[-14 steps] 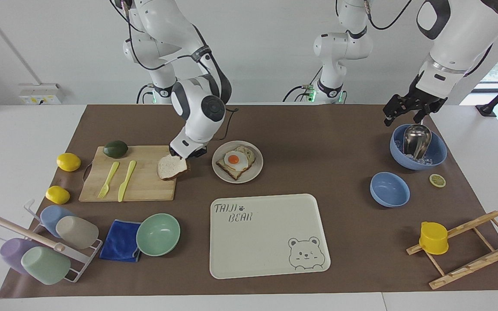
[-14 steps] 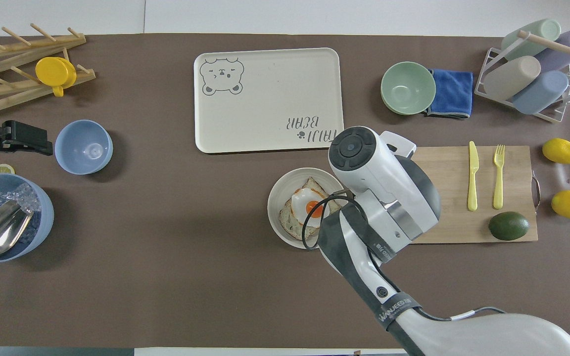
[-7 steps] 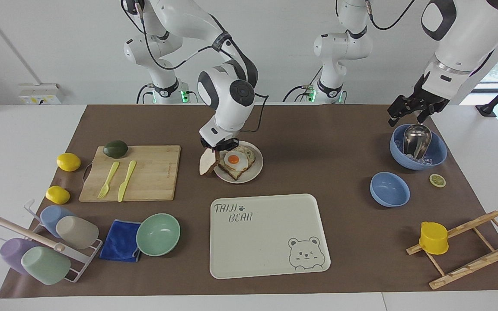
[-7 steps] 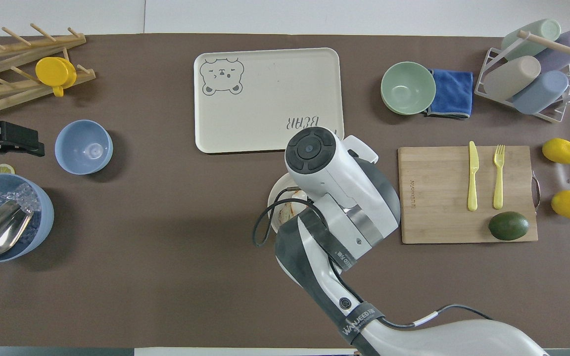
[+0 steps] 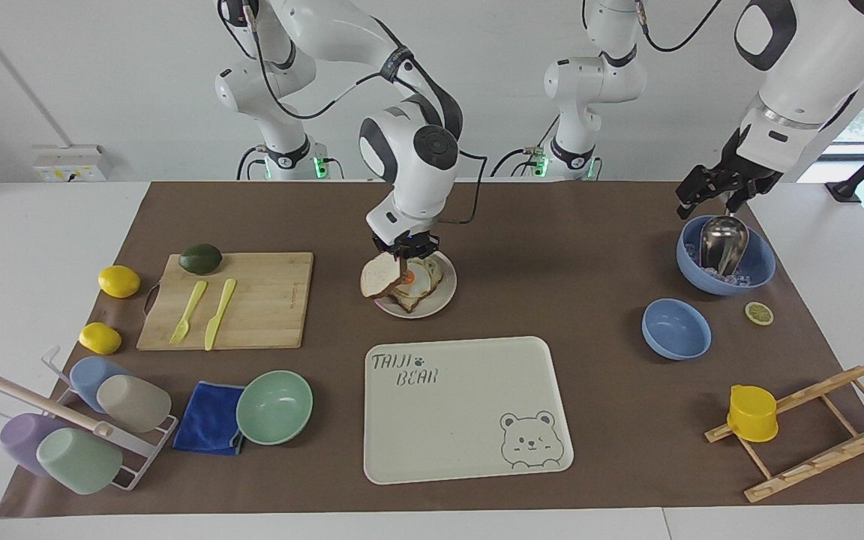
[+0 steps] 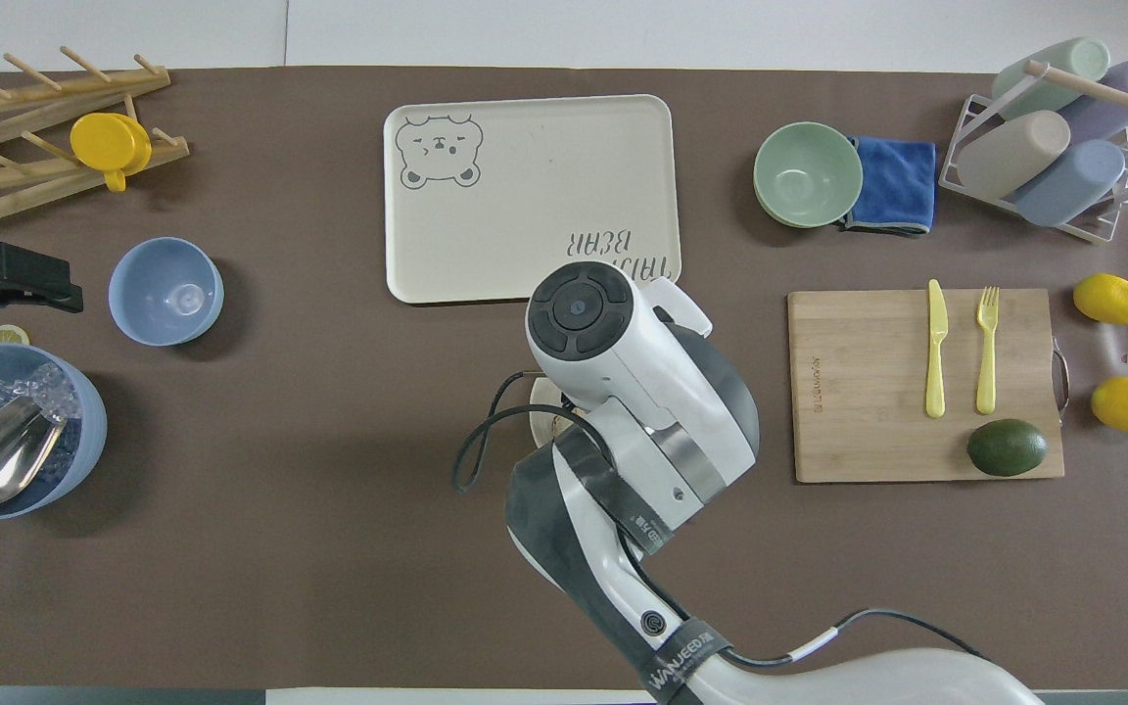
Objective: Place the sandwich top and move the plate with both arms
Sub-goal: 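Lower the bread slice onto the egg and open the right gripper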
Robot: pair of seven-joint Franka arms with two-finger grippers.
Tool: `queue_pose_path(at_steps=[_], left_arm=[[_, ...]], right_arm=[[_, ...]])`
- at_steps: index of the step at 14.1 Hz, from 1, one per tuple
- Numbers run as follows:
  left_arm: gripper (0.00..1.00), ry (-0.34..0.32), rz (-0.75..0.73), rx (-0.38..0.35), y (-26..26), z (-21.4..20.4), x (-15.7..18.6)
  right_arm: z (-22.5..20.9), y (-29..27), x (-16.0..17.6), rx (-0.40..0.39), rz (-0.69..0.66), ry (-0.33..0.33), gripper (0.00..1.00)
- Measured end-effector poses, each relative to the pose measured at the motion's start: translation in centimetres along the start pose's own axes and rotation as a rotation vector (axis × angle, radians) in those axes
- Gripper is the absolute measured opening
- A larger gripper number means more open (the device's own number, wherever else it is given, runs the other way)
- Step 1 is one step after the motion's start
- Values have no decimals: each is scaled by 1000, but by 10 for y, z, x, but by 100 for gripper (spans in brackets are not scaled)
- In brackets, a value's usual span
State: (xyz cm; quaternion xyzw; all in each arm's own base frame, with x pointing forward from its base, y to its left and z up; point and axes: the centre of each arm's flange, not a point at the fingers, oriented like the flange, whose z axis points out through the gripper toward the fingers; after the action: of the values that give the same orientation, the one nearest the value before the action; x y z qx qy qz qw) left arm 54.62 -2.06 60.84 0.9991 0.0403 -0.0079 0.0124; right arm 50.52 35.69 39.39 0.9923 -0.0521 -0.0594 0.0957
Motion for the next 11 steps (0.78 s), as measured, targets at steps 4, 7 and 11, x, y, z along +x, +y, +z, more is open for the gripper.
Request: queue_pose_path(at_steps=[4,7,11], left_arm=[[100,-10,0,1,-1,4,-4],[100,-12,0,1,-1,5,-5],[100,-13,0,1,-1,5,-5]], right_arm=[[9,-14,0,45,23,-29,14],[18,-18,3,67,34,-37,14],[18,-18,4,78,37,-27,54]])
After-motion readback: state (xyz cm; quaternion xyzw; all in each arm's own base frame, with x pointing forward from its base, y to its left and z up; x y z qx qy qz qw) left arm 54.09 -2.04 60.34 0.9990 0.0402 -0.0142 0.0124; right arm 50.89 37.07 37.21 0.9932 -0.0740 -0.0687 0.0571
